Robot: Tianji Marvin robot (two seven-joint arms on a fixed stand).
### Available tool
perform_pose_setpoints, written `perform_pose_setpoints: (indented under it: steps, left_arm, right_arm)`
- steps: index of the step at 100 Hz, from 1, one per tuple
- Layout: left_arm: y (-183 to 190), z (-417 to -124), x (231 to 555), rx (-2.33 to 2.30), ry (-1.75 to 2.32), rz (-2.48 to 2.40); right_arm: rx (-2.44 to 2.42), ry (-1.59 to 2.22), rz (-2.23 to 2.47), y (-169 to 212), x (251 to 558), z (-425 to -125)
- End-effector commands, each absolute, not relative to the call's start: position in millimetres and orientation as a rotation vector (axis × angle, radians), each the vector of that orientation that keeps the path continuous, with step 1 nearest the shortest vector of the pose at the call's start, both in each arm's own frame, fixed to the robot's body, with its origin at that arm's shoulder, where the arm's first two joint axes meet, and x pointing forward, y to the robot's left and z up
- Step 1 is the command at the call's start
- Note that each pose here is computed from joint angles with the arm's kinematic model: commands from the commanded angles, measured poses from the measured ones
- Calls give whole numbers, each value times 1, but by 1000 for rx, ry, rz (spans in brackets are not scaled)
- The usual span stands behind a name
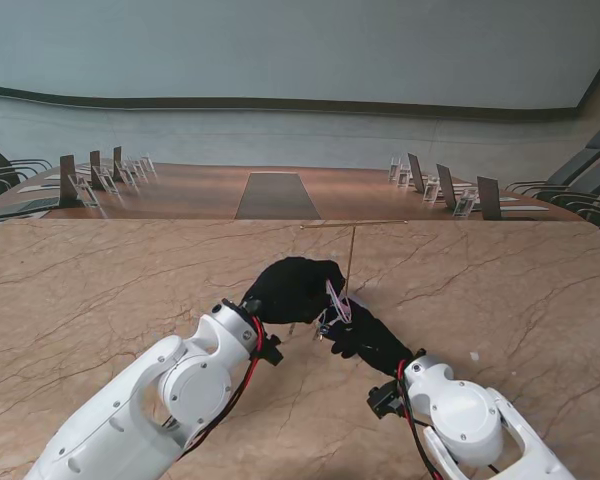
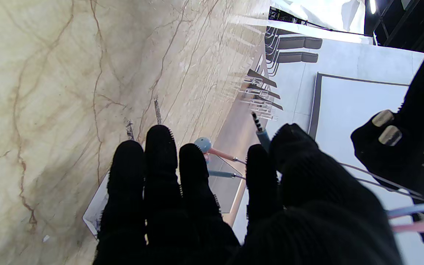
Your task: Take the wired earphone off the rack, coil the cable and place them on the table
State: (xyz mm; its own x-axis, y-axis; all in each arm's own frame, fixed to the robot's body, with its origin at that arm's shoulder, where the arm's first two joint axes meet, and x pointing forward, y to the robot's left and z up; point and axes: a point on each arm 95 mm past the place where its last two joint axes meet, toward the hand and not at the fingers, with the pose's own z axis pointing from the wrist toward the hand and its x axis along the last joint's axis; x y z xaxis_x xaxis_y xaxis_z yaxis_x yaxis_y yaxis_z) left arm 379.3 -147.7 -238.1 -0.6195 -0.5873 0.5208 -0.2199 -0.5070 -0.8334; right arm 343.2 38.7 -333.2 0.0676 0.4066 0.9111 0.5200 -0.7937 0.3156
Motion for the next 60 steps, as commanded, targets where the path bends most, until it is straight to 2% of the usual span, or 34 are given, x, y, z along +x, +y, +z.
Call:
perform_pose_setpoints:
  steps: [1,60]
  left_arm:
    - [-151,-238,376,-1236,1404,-2229]
    - [-152,-240,375,-1248,1409,-2223]
  right_arm:
    - [-2218,-952,-1852,42,343,-332]
    - [-2219,-931,-1839,42,343,-332]
